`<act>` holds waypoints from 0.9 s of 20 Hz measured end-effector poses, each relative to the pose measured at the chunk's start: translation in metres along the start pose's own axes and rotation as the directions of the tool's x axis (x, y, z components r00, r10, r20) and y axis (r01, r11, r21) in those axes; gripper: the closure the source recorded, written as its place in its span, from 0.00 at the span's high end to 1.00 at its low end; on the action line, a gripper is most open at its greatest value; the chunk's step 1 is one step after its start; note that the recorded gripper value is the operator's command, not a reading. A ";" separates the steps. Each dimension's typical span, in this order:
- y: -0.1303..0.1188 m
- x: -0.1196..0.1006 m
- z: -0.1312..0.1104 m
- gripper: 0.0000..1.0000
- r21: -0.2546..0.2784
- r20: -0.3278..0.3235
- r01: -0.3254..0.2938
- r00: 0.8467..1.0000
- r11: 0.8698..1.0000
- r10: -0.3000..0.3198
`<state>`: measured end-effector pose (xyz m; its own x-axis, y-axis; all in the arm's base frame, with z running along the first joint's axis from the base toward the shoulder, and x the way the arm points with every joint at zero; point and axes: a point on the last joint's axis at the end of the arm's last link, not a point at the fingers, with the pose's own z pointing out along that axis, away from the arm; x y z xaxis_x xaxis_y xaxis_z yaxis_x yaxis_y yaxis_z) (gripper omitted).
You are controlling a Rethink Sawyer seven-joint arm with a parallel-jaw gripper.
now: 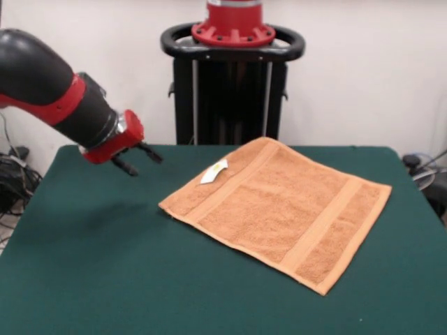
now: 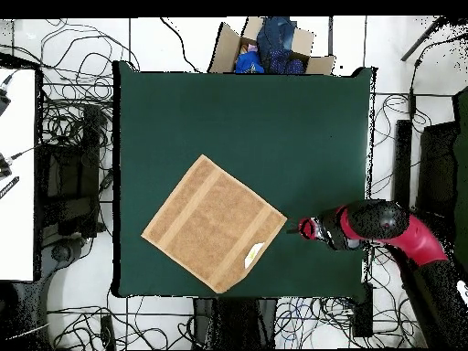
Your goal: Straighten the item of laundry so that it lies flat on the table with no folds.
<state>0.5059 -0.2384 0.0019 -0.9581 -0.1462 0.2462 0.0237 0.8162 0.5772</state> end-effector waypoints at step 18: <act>0.170 -0.039 0.046 1.00 0.422 0.296 0.071 0.931 0.904 -0.212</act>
<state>0.5338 -0.0680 0.0543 -0.9819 -0.1433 -0.1238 -0.1671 0.9632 0.2103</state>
